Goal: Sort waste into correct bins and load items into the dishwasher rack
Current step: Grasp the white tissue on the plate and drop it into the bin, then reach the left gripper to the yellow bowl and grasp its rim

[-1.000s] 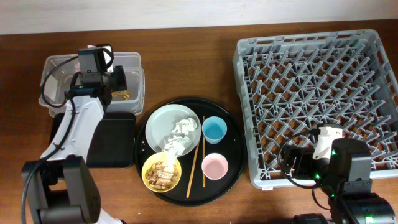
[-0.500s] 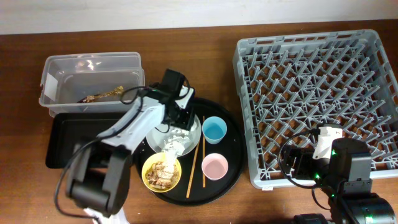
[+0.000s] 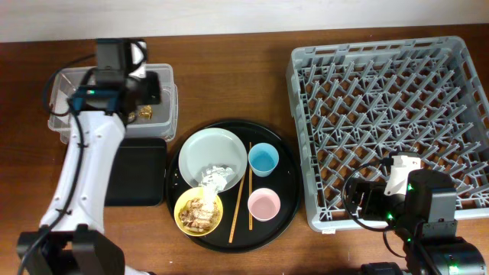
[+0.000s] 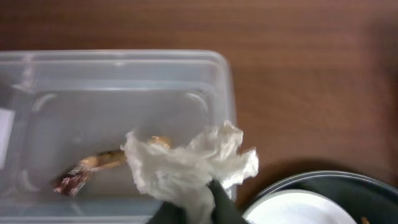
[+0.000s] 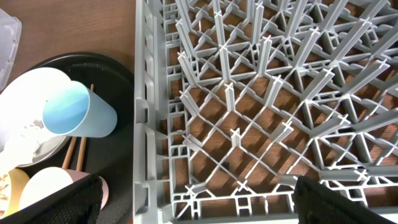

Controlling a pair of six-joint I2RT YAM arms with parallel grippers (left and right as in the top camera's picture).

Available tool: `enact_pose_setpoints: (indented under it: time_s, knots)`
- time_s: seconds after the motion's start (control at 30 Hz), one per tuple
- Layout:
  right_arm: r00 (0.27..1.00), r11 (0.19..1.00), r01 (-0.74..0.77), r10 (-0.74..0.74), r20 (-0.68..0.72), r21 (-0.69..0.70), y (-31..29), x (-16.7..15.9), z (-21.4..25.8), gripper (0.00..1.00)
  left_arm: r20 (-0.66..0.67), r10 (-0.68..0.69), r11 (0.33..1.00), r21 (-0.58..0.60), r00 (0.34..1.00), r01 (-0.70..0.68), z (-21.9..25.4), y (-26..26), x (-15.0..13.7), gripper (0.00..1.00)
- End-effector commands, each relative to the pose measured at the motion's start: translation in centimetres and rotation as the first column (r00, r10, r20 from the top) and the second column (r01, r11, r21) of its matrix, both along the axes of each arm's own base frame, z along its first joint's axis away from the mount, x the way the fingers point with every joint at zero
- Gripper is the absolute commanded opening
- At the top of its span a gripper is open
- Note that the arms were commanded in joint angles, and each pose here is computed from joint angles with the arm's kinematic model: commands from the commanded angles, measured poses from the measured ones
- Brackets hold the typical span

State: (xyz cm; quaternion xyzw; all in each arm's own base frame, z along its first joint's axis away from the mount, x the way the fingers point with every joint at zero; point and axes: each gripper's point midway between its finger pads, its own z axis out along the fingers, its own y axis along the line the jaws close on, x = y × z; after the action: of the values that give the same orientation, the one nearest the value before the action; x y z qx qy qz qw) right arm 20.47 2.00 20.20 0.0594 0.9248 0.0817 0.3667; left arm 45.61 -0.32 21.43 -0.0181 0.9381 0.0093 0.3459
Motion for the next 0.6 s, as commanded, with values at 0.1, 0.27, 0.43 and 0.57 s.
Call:
enact_pose_setpoints:
  time_s: [0.1, 0.27, 0.43, 0.57]
  knots:
    - [1.000, 1.000, 0.010, -0.010, 0.021, 0.007, -0.1, 0.2, 0.8, 0.99, -0.065, 0.107, 0.994, 0.030, 0.992, -0.105, -3.7, 5.3, 1.0, 0.71]
    - [1.000, 1.000, 0.010, -0.010, 0.021, 0.007, -0.1, 0.2, 0.8, 0.99, -0.218, -0.175, 0.972, -0.196, 0.960, 0.132, -2.6, -4.4, -5.3, 0.72]
    - [1.000, 1.000, 0.010, -0.010, 0.021, 0.008, -0.1, 0.2, 0.8, 0.99, -0.491, -0.376, 0.926, -0.220, 0.786, 0.306, -9.9, -12.4, -13.7, 0.73]
    - [1.000, 1.000, 0.010, -0.010, 0.020, 0.008, -0.1, 0.2, 0.8, 0.99, -0.503, -0.444, 0.895, -0.205, 0.741, 0.397, -15.9, -14.9, -16.3, 0.73]
